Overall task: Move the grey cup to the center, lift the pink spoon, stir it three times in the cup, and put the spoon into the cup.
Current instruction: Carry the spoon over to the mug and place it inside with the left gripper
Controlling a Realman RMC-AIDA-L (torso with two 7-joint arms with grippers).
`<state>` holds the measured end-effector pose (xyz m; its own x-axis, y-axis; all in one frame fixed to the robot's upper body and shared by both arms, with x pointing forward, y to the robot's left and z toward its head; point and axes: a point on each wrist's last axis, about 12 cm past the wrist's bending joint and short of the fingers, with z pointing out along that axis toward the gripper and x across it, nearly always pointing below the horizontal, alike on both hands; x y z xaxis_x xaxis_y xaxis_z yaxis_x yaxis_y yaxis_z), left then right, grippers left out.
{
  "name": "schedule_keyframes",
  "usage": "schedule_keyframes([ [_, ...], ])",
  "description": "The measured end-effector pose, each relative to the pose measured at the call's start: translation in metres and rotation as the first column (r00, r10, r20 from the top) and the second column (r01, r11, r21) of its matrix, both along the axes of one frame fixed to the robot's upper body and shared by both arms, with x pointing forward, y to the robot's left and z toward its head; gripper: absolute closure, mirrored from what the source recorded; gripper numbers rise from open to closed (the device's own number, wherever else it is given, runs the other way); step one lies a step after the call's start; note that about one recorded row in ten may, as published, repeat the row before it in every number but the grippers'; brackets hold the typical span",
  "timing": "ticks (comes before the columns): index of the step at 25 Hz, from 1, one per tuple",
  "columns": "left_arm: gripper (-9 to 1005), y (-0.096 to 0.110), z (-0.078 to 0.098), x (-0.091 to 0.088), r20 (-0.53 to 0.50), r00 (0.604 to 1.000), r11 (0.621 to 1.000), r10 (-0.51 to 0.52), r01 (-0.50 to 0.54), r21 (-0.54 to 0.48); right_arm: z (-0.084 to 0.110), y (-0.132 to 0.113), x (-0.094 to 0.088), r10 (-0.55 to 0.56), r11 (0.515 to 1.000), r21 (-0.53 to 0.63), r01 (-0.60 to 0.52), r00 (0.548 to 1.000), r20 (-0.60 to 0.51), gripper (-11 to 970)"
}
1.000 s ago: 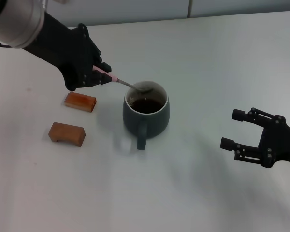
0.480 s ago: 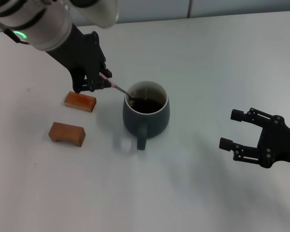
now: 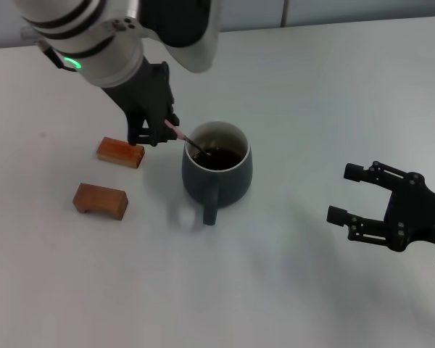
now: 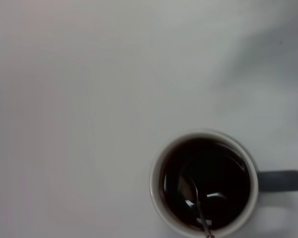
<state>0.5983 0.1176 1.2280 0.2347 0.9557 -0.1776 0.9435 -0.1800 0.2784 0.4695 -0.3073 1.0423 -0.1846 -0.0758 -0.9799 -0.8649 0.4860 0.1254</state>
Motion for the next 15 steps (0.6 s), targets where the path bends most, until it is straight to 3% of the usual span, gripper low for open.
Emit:
schedule_keyframes([
  [8, 869, -0.02, -0.005, -0.011, 0.002, 0.997, 0.997, -0.076, 0.076, 0.032, -0.001, 0.002, 0.0, 0.004, 1.0, 0.004, -0.004, 1.0, 0.003, 121],
  [15, 869, -0.013, 0.002, -0.015, 0.015, 0.998, 0.994, -0.068, 0.067, 0.082, -0.003, 0.002, -0.003, 0.003, 1.0, 0.003, -0.003, 1.0, 0.007, 121],
])
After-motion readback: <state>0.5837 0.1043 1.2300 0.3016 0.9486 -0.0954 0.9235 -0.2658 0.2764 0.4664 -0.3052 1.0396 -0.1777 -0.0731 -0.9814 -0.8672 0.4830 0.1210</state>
